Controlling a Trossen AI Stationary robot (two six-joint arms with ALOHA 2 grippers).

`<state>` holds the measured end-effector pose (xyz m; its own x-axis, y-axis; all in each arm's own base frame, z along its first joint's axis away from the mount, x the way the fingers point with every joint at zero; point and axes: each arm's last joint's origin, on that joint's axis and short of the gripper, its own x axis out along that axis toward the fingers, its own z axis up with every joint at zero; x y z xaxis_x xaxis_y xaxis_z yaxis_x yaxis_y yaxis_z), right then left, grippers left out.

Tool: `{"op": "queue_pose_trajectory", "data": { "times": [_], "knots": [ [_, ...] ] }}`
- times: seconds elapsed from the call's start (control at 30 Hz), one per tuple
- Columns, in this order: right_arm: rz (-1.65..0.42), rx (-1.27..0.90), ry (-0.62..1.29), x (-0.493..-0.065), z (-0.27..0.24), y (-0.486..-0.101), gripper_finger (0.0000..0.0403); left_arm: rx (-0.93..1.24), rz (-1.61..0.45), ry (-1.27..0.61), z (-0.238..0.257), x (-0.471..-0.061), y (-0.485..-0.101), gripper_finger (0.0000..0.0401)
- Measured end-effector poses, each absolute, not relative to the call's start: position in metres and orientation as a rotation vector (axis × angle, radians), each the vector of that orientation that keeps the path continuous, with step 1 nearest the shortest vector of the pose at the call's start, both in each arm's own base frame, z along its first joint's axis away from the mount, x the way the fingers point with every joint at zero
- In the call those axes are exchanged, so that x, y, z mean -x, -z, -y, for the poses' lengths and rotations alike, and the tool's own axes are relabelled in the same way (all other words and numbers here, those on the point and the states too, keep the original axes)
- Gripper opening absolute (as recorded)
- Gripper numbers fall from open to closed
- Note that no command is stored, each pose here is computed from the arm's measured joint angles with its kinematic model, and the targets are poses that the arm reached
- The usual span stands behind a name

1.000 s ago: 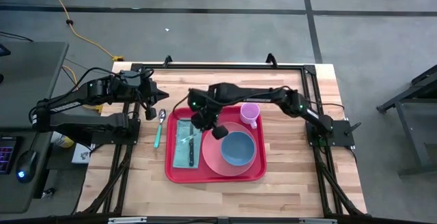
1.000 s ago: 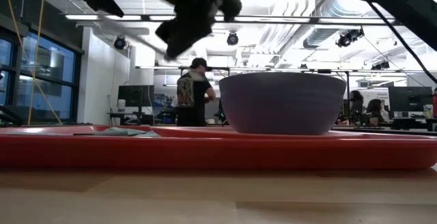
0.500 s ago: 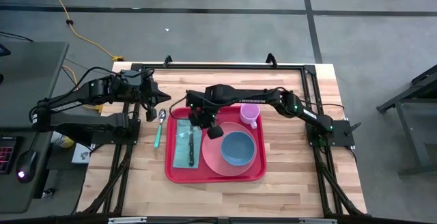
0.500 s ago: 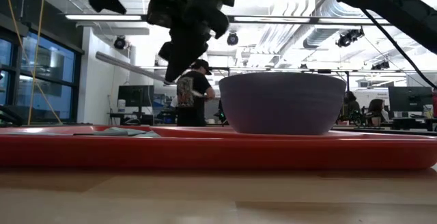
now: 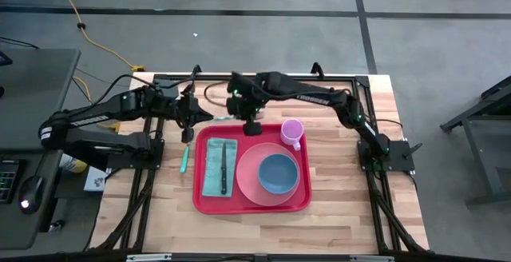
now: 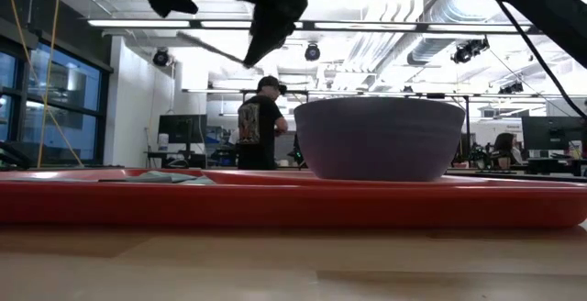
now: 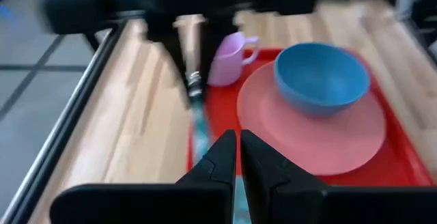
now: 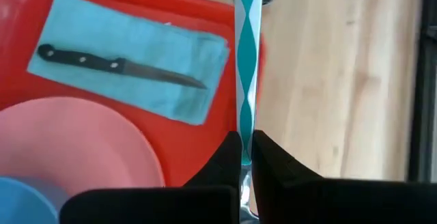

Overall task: Set up tray
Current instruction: Put the white blue fork on top of the blue napkin to the left of the black knife

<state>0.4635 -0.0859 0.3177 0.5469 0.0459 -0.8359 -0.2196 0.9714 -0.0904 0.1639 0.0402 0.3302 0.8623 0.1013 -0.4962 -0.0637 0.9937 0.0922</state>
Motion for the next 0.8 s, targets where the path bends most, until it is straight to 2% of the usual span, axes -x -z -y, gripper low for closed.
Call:
{"op": "queue_pose_trajectory", "data": {
  "times": [0.2,0.43,0.57,0.8],
  "knots": [
    [-1.013,0.208,-0.150,-0.458,0.093,-0.318,0.0000,-0.069,-0.485,-0.008,-0.043,-0.182,-0.328,0.0053],
    [-1.086,0.213,-0.178,-0.452,0.092,-0.315,0.0000,-0.116,-0.477,-0.098,-0.046,-0.186,-0.329,0.0065],
    [-1.105,0.218,-0.197,-0.450,0.089,-0.314,0.0000,-0.121,-0.499,-0.094,-0.046,-0.185,-0.327,0.0111],
    [-1.155,0.268,-0.229,-0.447,0.082,-0.312,0.0000,-0.072,-0.574,0.000,-0.045,-0.188,-0.317,0.0235]
  ]
}}
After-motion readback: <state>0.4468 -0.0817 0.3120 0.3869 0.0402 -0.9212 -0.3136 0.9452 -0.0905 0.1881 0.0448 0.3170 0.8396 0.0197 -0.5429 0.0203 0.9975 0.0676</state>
